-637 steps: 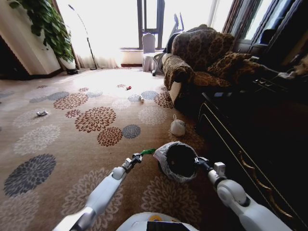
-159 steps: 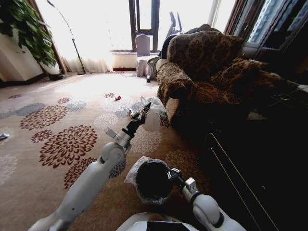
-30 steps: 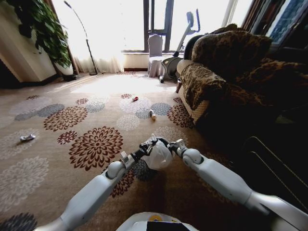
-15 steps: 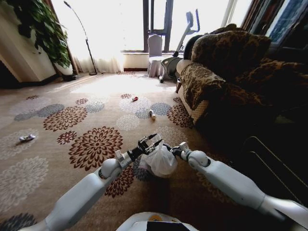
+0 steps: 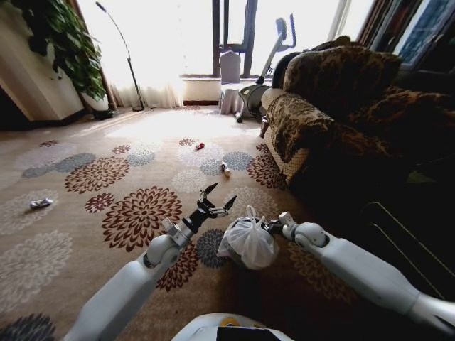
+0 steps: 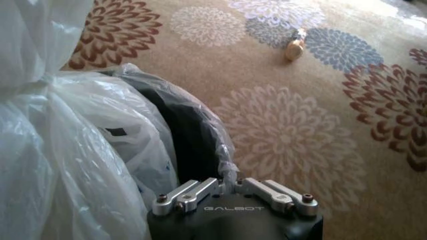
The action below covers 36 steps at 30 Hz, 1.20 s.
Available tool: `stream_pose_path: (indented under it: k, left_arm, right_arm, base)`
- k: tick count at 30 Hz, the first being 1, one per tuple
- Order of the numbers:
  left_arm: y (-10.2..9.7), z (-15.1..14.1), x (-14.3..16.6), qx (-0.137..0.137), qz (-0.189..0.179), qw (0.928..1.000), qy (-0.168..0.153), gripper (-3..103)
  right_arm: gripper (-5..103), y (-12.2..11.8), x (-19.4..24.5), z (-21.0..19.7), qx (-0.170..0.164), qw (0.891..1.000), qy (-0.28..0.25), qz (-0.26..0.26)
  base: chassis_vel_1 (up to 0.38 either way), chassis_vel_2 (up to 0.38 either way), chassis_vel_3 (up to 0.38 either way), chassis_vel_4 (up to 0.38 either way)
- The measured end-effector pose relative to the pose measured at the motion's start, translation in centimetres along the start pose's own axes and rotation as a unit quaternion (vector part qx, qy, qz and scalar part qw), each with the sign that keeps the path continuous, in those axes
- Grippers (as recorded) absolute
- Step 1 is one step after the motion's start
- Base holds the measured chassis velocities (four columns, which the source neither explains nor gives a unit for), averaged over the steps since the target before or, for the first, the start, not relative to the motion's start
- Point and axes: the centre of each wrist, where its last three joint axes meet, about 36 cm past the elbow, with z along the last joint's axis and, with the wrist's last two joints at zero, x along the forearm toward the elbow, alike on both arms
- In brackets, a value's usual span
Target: Pick up the trash from the ground and place it into the trash bin.
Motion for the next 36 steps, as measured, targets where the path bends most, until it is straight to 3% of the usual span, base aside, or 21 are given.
stream_pose_path:
  k: [2,3,6,7,13,15,22,25,27,30,32,34,36]
  left_arm:
    - [-0.2,0.5,-0.1,0.004,-0.004,1.0,-0.002,100]
    - [-0.4,0.6,-0.1,0.007,-0.006,1.0,-0.003,100]
    - [-0.9,0.7,0.2,0.013,-0.008,0.9999,-0.003,100]
    - [-1.1,0.9,0.6,0.015,-0.009,0.9998,0.0,100]
    - [-0.5,0.2,2.0,-0.011,0.01,0.9998,0.011,100]
    - [-0.1,-0.5,3.2,-0.027,0.023,0.9992,0.019,100]
    - [-1.0,0.0,4.2,-0.014,0.022,0.9995,0.019,100]
    - [-0.9,-0.2,4.2,-0.017,0.055,0.9983,0.014,101]
    - [0.2,-1.3,4.5,-0.035,0.097,0.9946,0.018,99]
    - [1.4,-2.7,5.1,-0.051,0.117,0.9914,0.028,97]
    - [1.8,-3.1,5.3,-0.053,0.115,0.9916,0.029,97]
    - [1.8,-3.1,5.5,-0.047,0.099,0.9937,0.023,94]
    - [1.7,-3.0,5.5,-0.042,0.093,0.9946,0.021,97]
  right_arm:
    - [2,0.4,0.4,0.1,0.045,0.999,0.006,-0.03]
    - [2,-0.6,0.4,0.6,0.072,0.997,0.007,-0.03]
    - [2,-2.3,-0.6,0.4,0.075,0.997,0.008,-0.007]
    - [2,-1.8,-2.0,0.2,0.076,0.997,0.007,-0.01]
    - [2,0.9,-6.1,-0.3,0.055,0.998,-0.018,-0.017]
    - [2,2.5,-7.7,-0.7,0.031,0.998,-0.043,-0.016]
    - [2,1.4,-9.5,0.1,0.037,0.999,-0.034,-0.013]
    - [2,1.3,-9.9,0.4,0.035,0.999,-0.031,-0.015]
    - [2,1.6,-10.7,0.4,0.023,0.999,-0.033,-0.017]
    - [2,1.9,-11.2,0.1,0.016,0.999,-0.042,-0.008]
    - [-2,1.9,-11.1,0.0,0.012,0.999,-0.048,-0.004]
    - [7,1.8,-10.1,-0.4,0.004,0.998,-0.059,-0.007]
    - [7,1.8,-9.6,-0.5,0.003,0.998,-0.061,-0.009]
  base:
    - [0.0,0.0,0.0,0.0]
    - [0.0,0.0,0.0,0.0]
    - [0.0,0.0,0.0,0.0]
    - [0.0,0.0,0.0,0.0]
    - [0.0,0.0,0.0,0.0]
    - [-0.012,-0.012,-0.025,-0.005]
    - [-0.007,-0.01,-0.014,-0.001]
    - [0.0,0.0,0.0,0.0]
    - [0.0,0.0,0.0,0.0]
    - [0.0,0.0,0.0,0.0]
    - [0.0,0.0,0.0,0.0]
    - [0.0,0.0,0.0,0.0]
    - [0.0,0.0,0.0,0.0]
